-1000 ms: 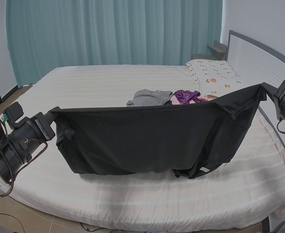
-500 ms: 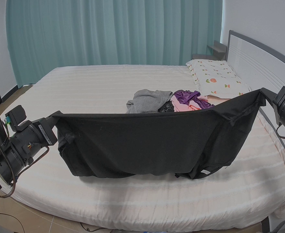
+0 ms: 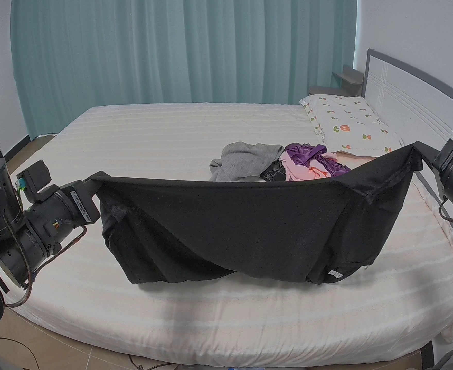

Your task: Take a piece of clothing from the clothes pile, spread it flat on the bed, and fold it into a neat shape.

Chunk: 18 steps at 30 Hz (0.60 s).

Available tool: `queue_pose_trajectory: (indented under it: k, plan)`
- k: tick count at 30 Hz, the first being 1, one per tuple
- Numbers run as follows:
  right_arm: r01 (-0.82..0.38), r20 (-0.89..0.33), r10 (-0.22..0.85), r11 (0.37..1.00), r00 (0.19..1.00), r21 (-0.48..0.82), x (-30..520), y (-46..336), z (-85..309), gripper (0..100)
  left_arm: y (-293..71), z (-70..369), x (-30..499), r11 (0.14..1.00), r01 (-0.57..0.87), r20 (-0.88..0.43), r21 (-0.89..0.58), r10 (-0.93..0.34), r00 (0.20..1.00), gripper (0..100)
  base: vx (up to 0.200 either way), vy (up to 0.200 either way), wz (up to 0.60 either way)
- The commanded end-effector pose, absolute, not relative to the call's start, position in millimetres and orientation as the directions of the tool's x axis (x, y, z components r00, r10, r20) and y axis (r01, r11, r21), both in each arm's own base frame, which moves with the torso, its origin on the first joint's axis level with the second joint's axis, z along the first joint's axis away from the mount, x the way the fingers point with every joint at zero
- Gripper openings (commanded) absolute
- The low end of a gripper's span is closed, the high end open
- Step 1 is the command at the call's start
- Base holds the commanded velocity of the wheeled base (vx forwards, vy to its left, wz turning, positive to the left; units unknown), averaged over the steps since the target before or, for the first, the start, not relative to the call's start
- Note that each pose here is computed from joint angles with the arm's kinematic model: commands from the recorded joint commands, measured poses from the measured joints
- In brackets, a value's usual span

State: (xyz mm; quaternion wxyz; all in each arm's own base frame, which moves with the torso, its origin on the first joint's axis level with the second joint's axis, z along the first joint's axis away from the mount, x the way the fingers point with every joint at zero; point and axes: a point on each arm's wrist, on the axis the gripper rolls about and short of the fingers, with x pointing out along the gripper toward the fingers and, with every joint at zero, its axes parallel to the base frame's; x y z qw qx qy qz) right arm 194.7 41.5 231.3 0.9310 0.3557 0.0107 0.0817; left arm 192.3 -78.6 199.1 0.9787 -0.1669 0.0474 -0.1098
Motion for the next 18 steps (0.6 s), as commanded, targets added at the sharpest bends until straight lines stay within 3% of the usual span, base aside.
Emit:
queue_pose_trajectory:
  k: [1, 18]
  plan:
    - [-0.157, 0.040, 0.175, 0.731, 0.984, 0.664, 195, 45, 232, 0, -79, 198, 196, 0.923, 0.193, -0.063, -0.333, -0.226, 0.972, 0, 0.000, 0.200, 0.00]
    - [-0.221, 0.081, 0.224, 0.721, 0.971, 0.657, 183, 53, 240, 0, -74, 192, 196, 0.930, 0.168, -0.081, -0.327, -0.204, 0.976, 0, 0.000, 0.200, 0.00]
